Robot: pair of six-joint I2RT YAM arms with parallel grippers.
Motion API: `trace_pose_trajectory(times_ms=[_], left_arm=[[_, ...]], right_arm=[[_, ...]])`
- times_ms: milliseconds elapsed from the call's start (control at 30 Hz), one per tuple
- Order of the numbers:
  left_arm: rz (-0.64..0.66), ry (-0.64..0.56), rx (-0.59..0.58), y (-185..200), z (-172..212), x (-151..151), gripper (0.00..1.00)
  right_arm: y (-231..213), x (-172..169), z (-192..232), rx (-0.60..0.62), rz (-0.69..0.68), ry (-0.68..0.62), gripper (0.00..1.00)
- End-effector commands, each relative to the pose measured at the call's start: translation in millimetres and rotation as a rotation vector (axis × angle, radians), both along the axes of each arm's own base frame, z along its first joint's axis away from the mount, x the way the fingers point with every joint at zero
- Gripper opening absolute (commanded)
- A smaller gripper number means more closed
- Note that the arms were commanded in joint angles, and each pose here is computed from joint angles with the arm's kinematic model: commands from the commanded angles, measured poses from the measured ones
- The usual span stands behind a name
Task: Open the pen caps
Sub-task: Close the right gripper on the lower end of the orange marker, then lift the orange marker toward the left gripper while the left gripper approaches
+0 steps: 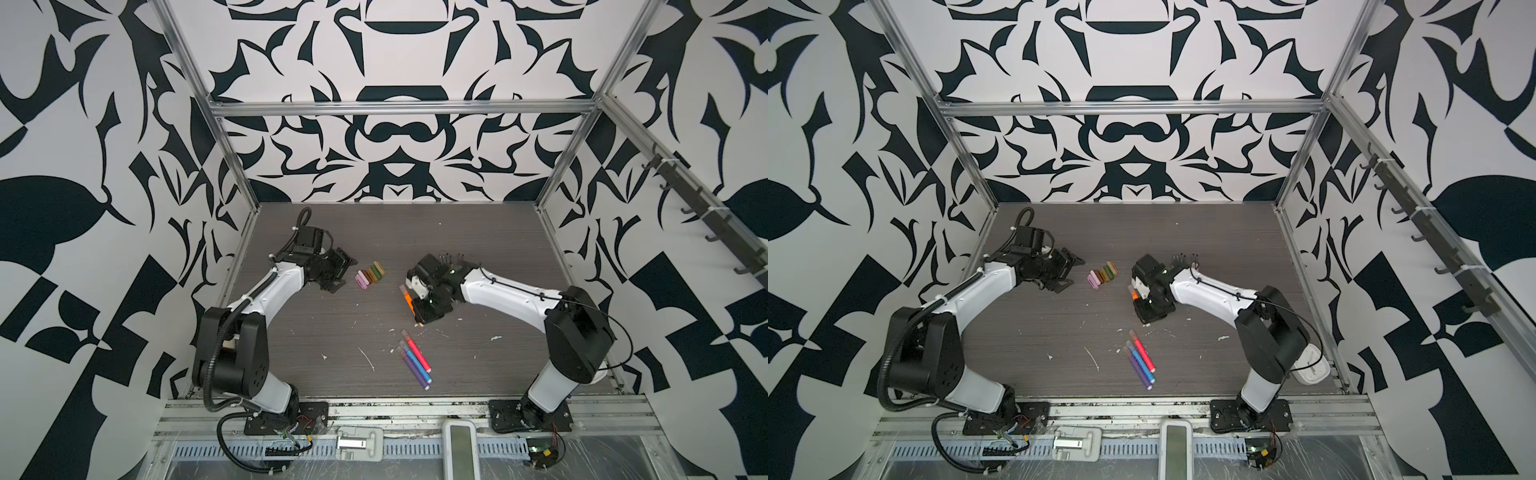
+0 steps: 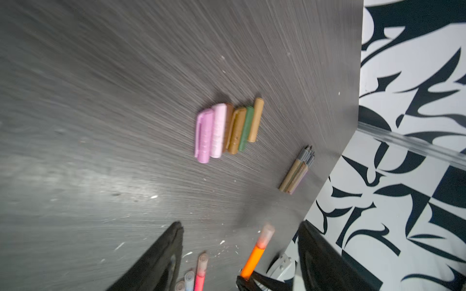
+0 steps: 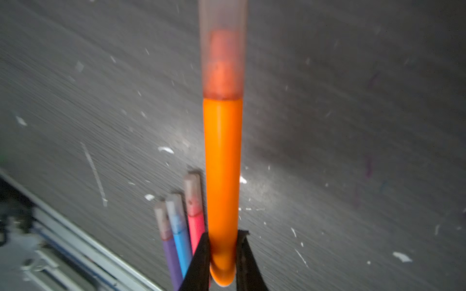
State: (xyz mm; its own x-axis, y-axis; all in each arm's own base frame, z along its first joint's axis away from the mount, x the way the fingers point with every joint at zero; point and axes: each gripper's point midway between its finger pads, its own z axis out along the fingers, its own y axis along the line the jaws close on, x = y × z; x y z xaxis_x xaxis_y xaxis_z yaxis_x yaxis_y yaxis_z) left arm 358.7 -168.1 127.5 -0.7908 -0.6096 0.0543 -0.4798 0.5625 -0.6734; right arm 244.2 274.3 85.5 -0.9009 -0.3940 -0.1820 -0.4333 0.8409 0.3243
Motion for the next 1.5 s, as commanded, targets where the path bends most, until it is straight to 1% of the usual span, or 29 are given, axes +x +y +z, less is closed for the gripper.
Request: trace_pose_trajectory(times_ms=[0,133,233,400,600,833,1033,1200,1367,1467], left_arm=[[-0.101,0.051,0.007,-25.0,-0.8,-5.4,0.75],[-0.181,0.07,0.035,-46.8,-5.2,-3.8,0.75],[-0.208,0.072,0.039,-57.6,-7.2,-2.2,0.75],[-0.257,0.086,0.022,-74.8,-13.5,-2.4,0.62],[-0.321,0.089,0.036,-93.4,-19.6,-5.7,0.53],[-0.354,0.073,0.031,-107.3,-15.9,-2.4,0.51],[-0.367,0.064,0.021,-114.5,-12.7,0.2,0.51],[-0.363,0.065,0.025,-114.6,-13.9,1.3,0.56],[-0.366,0.066,0.02,-116.1,-13.7,1.3,0.55],[-0.375,0.06,0.005,-119.0,-12.1,1.6,0.5]], right_arm=[[15.0,-10.1,28.0,0.116,0.103,0.101,0.06],[27.0,-9.6,43.8,0.173,0.121,0.14,0.06],[32.6,-8.8,49.7,0.199,0.116,0.156,0.06],[36.3,-3.9,55.5,0.214,0.106,0.149,0.06],[32.9,10.3,57.4,0.233,0.073,0.147,0.06],[26.5,26.7,59.3,0.279,0.033,0.169,0.06],[29.3,25.0,59.5,0.305,0.052,0.203,0.06],[31.1,22.7,57.7,0.317,0.055,0.228,0.06],[31.3,21.7,56.5,0.317,0.056,0.232,0.06],[31.6,22.6,57.0,0.316,0.056,0.228,0.06]])
